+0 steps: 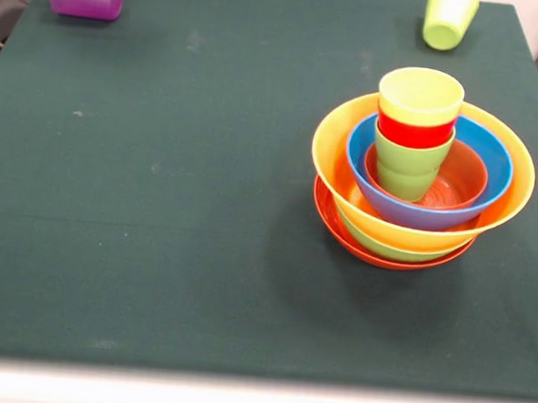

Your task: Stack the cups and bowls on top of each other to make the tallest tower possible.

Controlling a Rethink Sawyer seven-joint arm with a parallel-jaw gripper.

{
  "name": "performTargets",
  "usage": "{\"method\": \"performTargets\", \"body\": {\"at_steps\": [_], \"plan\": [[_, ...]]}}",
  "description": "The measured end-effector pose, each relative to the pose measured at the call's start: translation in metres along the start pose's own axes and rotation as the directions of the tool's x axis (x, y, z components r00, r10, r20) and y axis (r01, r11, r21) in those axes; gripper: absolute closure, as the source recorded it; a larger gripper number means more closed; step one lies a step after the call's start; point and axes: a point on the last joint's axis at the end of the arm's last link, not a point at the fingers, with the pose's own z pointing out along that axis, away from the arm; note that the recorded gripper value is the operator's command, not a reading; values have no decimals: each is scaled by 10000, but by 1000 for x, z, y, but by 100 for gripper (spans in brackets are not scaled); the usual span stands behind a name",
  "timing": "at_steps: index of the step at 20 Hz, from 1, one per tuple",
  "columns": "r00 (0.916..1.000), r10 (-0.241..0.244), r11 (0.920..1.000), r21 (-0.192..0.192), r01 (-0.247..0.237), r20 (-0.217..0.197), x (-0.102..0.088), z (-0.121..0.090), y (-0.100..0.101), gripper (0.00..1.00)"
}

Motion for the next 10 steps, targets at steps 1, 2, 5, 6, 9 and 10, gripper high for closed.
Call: {"method": "performTargets", "body": {"at_steps": [1, 2, 5, 6, 9, 10], "plan": [[10000, -49, 10000, -1, 49, -7, 3, 1, -1, 0], [9999, -107, 9999, 0, 107, -16, 6, 2, -3, 0], [9995, -311, 9995, -40, 311, 32, 17, 6, -9, 0], [9993, -356, 9993, -56, 356, 69, 20, 7, -10, 0], [9980, -578, 9983, -98, 581, 245, 26, 11, -14, 0], [9978, -605, 9981, -116, 608, 277, 26, 12, -14, 0]]}}
